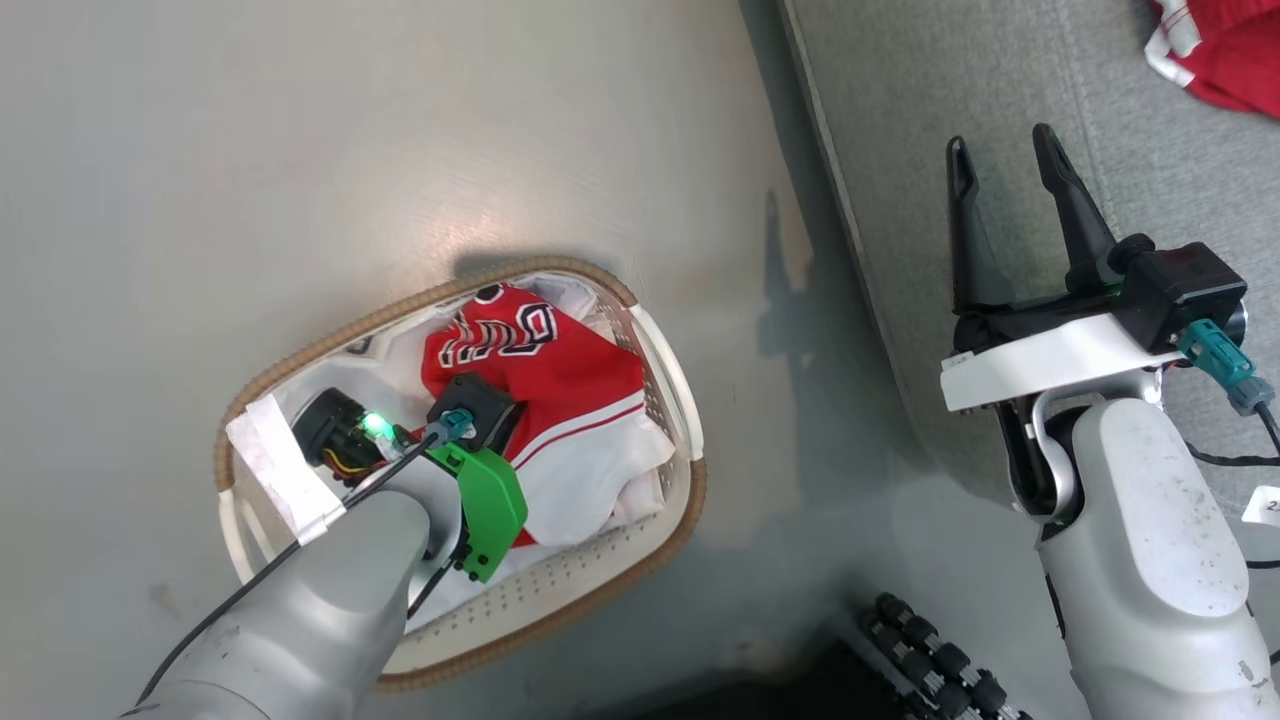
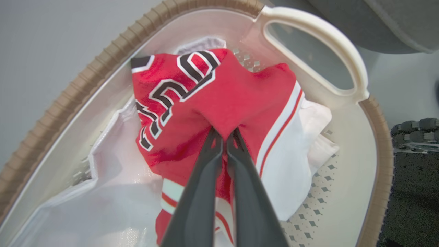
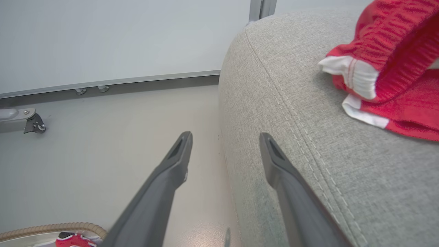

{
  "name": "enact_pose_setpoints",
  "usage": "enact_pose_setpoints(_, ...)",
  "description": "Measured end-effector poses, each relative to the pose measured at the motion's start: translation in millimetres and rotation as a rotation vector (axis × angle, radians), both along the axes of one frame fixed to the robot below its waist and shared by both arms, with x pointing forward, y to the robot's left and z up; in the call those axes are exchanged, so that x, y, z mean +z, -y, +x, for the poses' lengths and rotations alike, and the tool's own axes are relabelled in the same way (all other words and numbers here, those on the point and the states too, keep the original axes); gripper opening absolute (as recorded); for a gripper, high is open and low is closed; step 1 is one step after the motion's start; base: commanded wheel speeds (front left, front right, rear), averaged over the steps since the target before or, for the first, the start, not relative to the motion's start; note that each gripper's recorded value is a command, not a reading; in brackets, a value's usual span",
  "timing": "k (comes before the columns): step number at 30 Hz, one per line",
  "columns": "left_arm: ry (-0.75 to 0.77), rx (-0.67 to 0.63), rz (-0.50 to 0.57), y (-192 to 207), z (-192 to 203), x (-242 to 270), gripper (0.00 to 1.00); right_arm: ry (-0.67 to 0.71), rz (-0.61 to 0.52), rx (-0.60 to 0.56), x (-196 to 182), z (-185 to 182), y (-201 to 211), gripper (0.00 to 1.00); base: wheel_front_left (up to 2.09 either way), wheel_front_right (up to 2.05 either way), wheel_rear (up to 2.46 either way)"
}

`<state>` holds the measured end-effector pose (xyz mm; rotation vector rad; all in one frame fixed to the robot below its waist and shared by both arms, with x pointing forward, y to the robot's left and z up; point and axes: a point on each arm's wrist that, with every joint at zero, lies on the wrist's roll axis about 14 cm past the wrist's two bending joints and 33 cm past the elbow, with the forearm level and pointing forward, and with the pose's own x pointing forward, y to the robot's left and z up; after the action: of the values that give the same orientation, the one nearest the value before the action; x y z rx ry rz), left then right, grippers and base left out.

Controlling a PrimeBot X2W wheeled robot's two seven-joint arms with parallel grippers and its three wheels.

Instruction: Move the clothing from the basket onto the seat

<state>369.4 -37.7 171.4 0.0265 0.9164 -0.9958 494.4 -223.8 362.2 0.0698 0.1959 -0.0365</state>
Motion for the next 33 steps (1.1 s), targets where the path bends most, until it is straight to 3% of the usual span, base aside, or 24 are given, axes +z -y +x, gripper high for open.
enact_pose_setpoints(18,0.340,0.214,-0.194,-12.5,53.7,154.7,0.00,0.093,0.041,0.020,62.0,-25.7,-19.3,1.00,0.00,0.00,0.00)
enact_pose_setpoints(33,0.777,0.371,-0.433,-26.2,74.8,338.2,0.00,0.170,0.069,0.083,105.3,-60.9,-46.5,1.00,0.00,0.00,0.00)
